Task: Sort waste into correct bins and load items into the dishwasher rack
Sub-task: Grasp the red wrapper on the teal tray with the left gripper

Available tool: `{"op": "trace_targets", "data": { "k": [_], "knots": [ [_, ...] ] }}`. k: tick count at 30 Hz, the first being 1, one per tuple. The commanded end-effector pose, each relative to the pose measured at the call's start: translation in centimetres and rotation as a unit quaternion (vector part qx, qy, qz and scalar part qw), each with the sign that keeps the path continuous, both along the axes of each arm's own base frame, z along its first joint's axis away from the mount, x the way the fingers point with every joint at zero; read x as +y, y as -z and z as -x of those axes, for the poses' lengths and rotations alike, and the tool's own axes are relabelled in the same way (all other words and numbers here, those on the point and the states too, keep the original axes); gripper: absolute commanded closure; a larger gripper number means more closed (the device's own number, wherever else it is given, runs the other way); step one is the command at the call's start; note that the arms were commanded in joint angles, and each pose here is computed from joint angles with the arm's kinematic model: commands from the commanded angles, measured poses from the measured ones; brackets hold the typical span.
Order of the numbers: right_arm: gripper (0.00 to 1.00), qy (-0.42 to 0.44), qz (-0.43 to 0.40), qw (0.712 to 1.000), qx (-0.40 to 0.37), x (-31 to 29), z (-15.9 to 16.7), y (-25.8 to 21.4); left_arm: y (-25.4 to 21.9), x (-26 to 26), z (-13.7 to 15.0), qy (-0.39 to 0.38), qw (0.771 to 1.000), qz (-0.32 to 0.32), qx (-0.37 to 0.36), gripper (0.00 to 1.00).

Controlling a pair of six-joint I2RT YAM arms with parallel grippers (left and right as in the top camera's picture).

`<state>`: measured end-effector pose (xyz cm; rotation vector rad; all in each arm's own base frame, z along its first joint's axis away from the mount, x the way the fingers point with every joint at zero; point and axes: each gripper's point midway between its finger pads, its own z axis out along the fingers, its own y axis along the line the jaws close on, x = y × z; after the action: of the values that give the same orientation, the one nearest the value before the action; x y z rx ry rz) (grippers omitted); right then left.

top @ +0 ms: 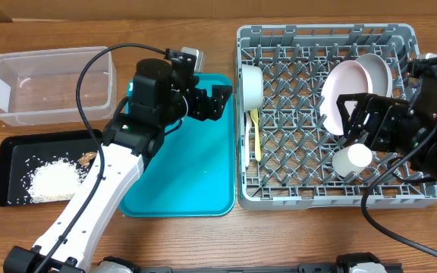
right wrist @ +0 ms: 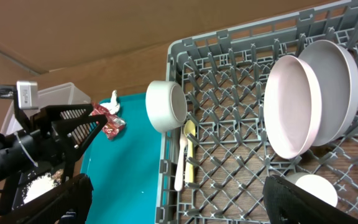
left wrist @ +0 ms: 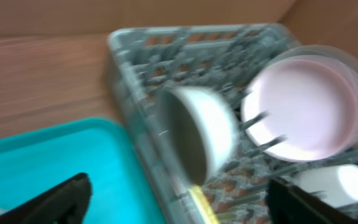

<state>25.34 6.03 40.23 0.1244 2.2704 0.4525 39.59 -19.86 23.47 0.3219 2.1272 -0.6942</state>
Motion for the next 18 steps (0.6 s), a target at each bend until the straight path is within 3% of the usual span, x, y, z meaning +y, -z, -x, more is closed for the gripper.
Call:
{"op": "trace_targets", "data": {
  "k": [1,4,9,18],
  "knots": [
    [0.08,0.004,0.002,1.000,-0.006,-0.1,0.1,-0.3,1.7,6.2,-2.1,-0.138,0.984,-0.113,-0.005,0.12],
    [0.08,0.004,0.002,1.000,-0.006,-0.1,0.1,-0.3,4.4,11.3,-2.1,-0.264,0.952,-0.144,0.055,0.09],
    [0.08,0.004,0.002,1.000,-0.006,-0.1,0.1,-0.3,10.7,14.5,-2.0,-0.292,0.929,-0.172,0.151,0.12],
    [0.08,0.003,0.001,1.000,-0.005,-0.1,0.1,-0.2,17.5,15.2,-5.1,-0.345,0.906,-0.170,0.174,0.14]
  ]
}}
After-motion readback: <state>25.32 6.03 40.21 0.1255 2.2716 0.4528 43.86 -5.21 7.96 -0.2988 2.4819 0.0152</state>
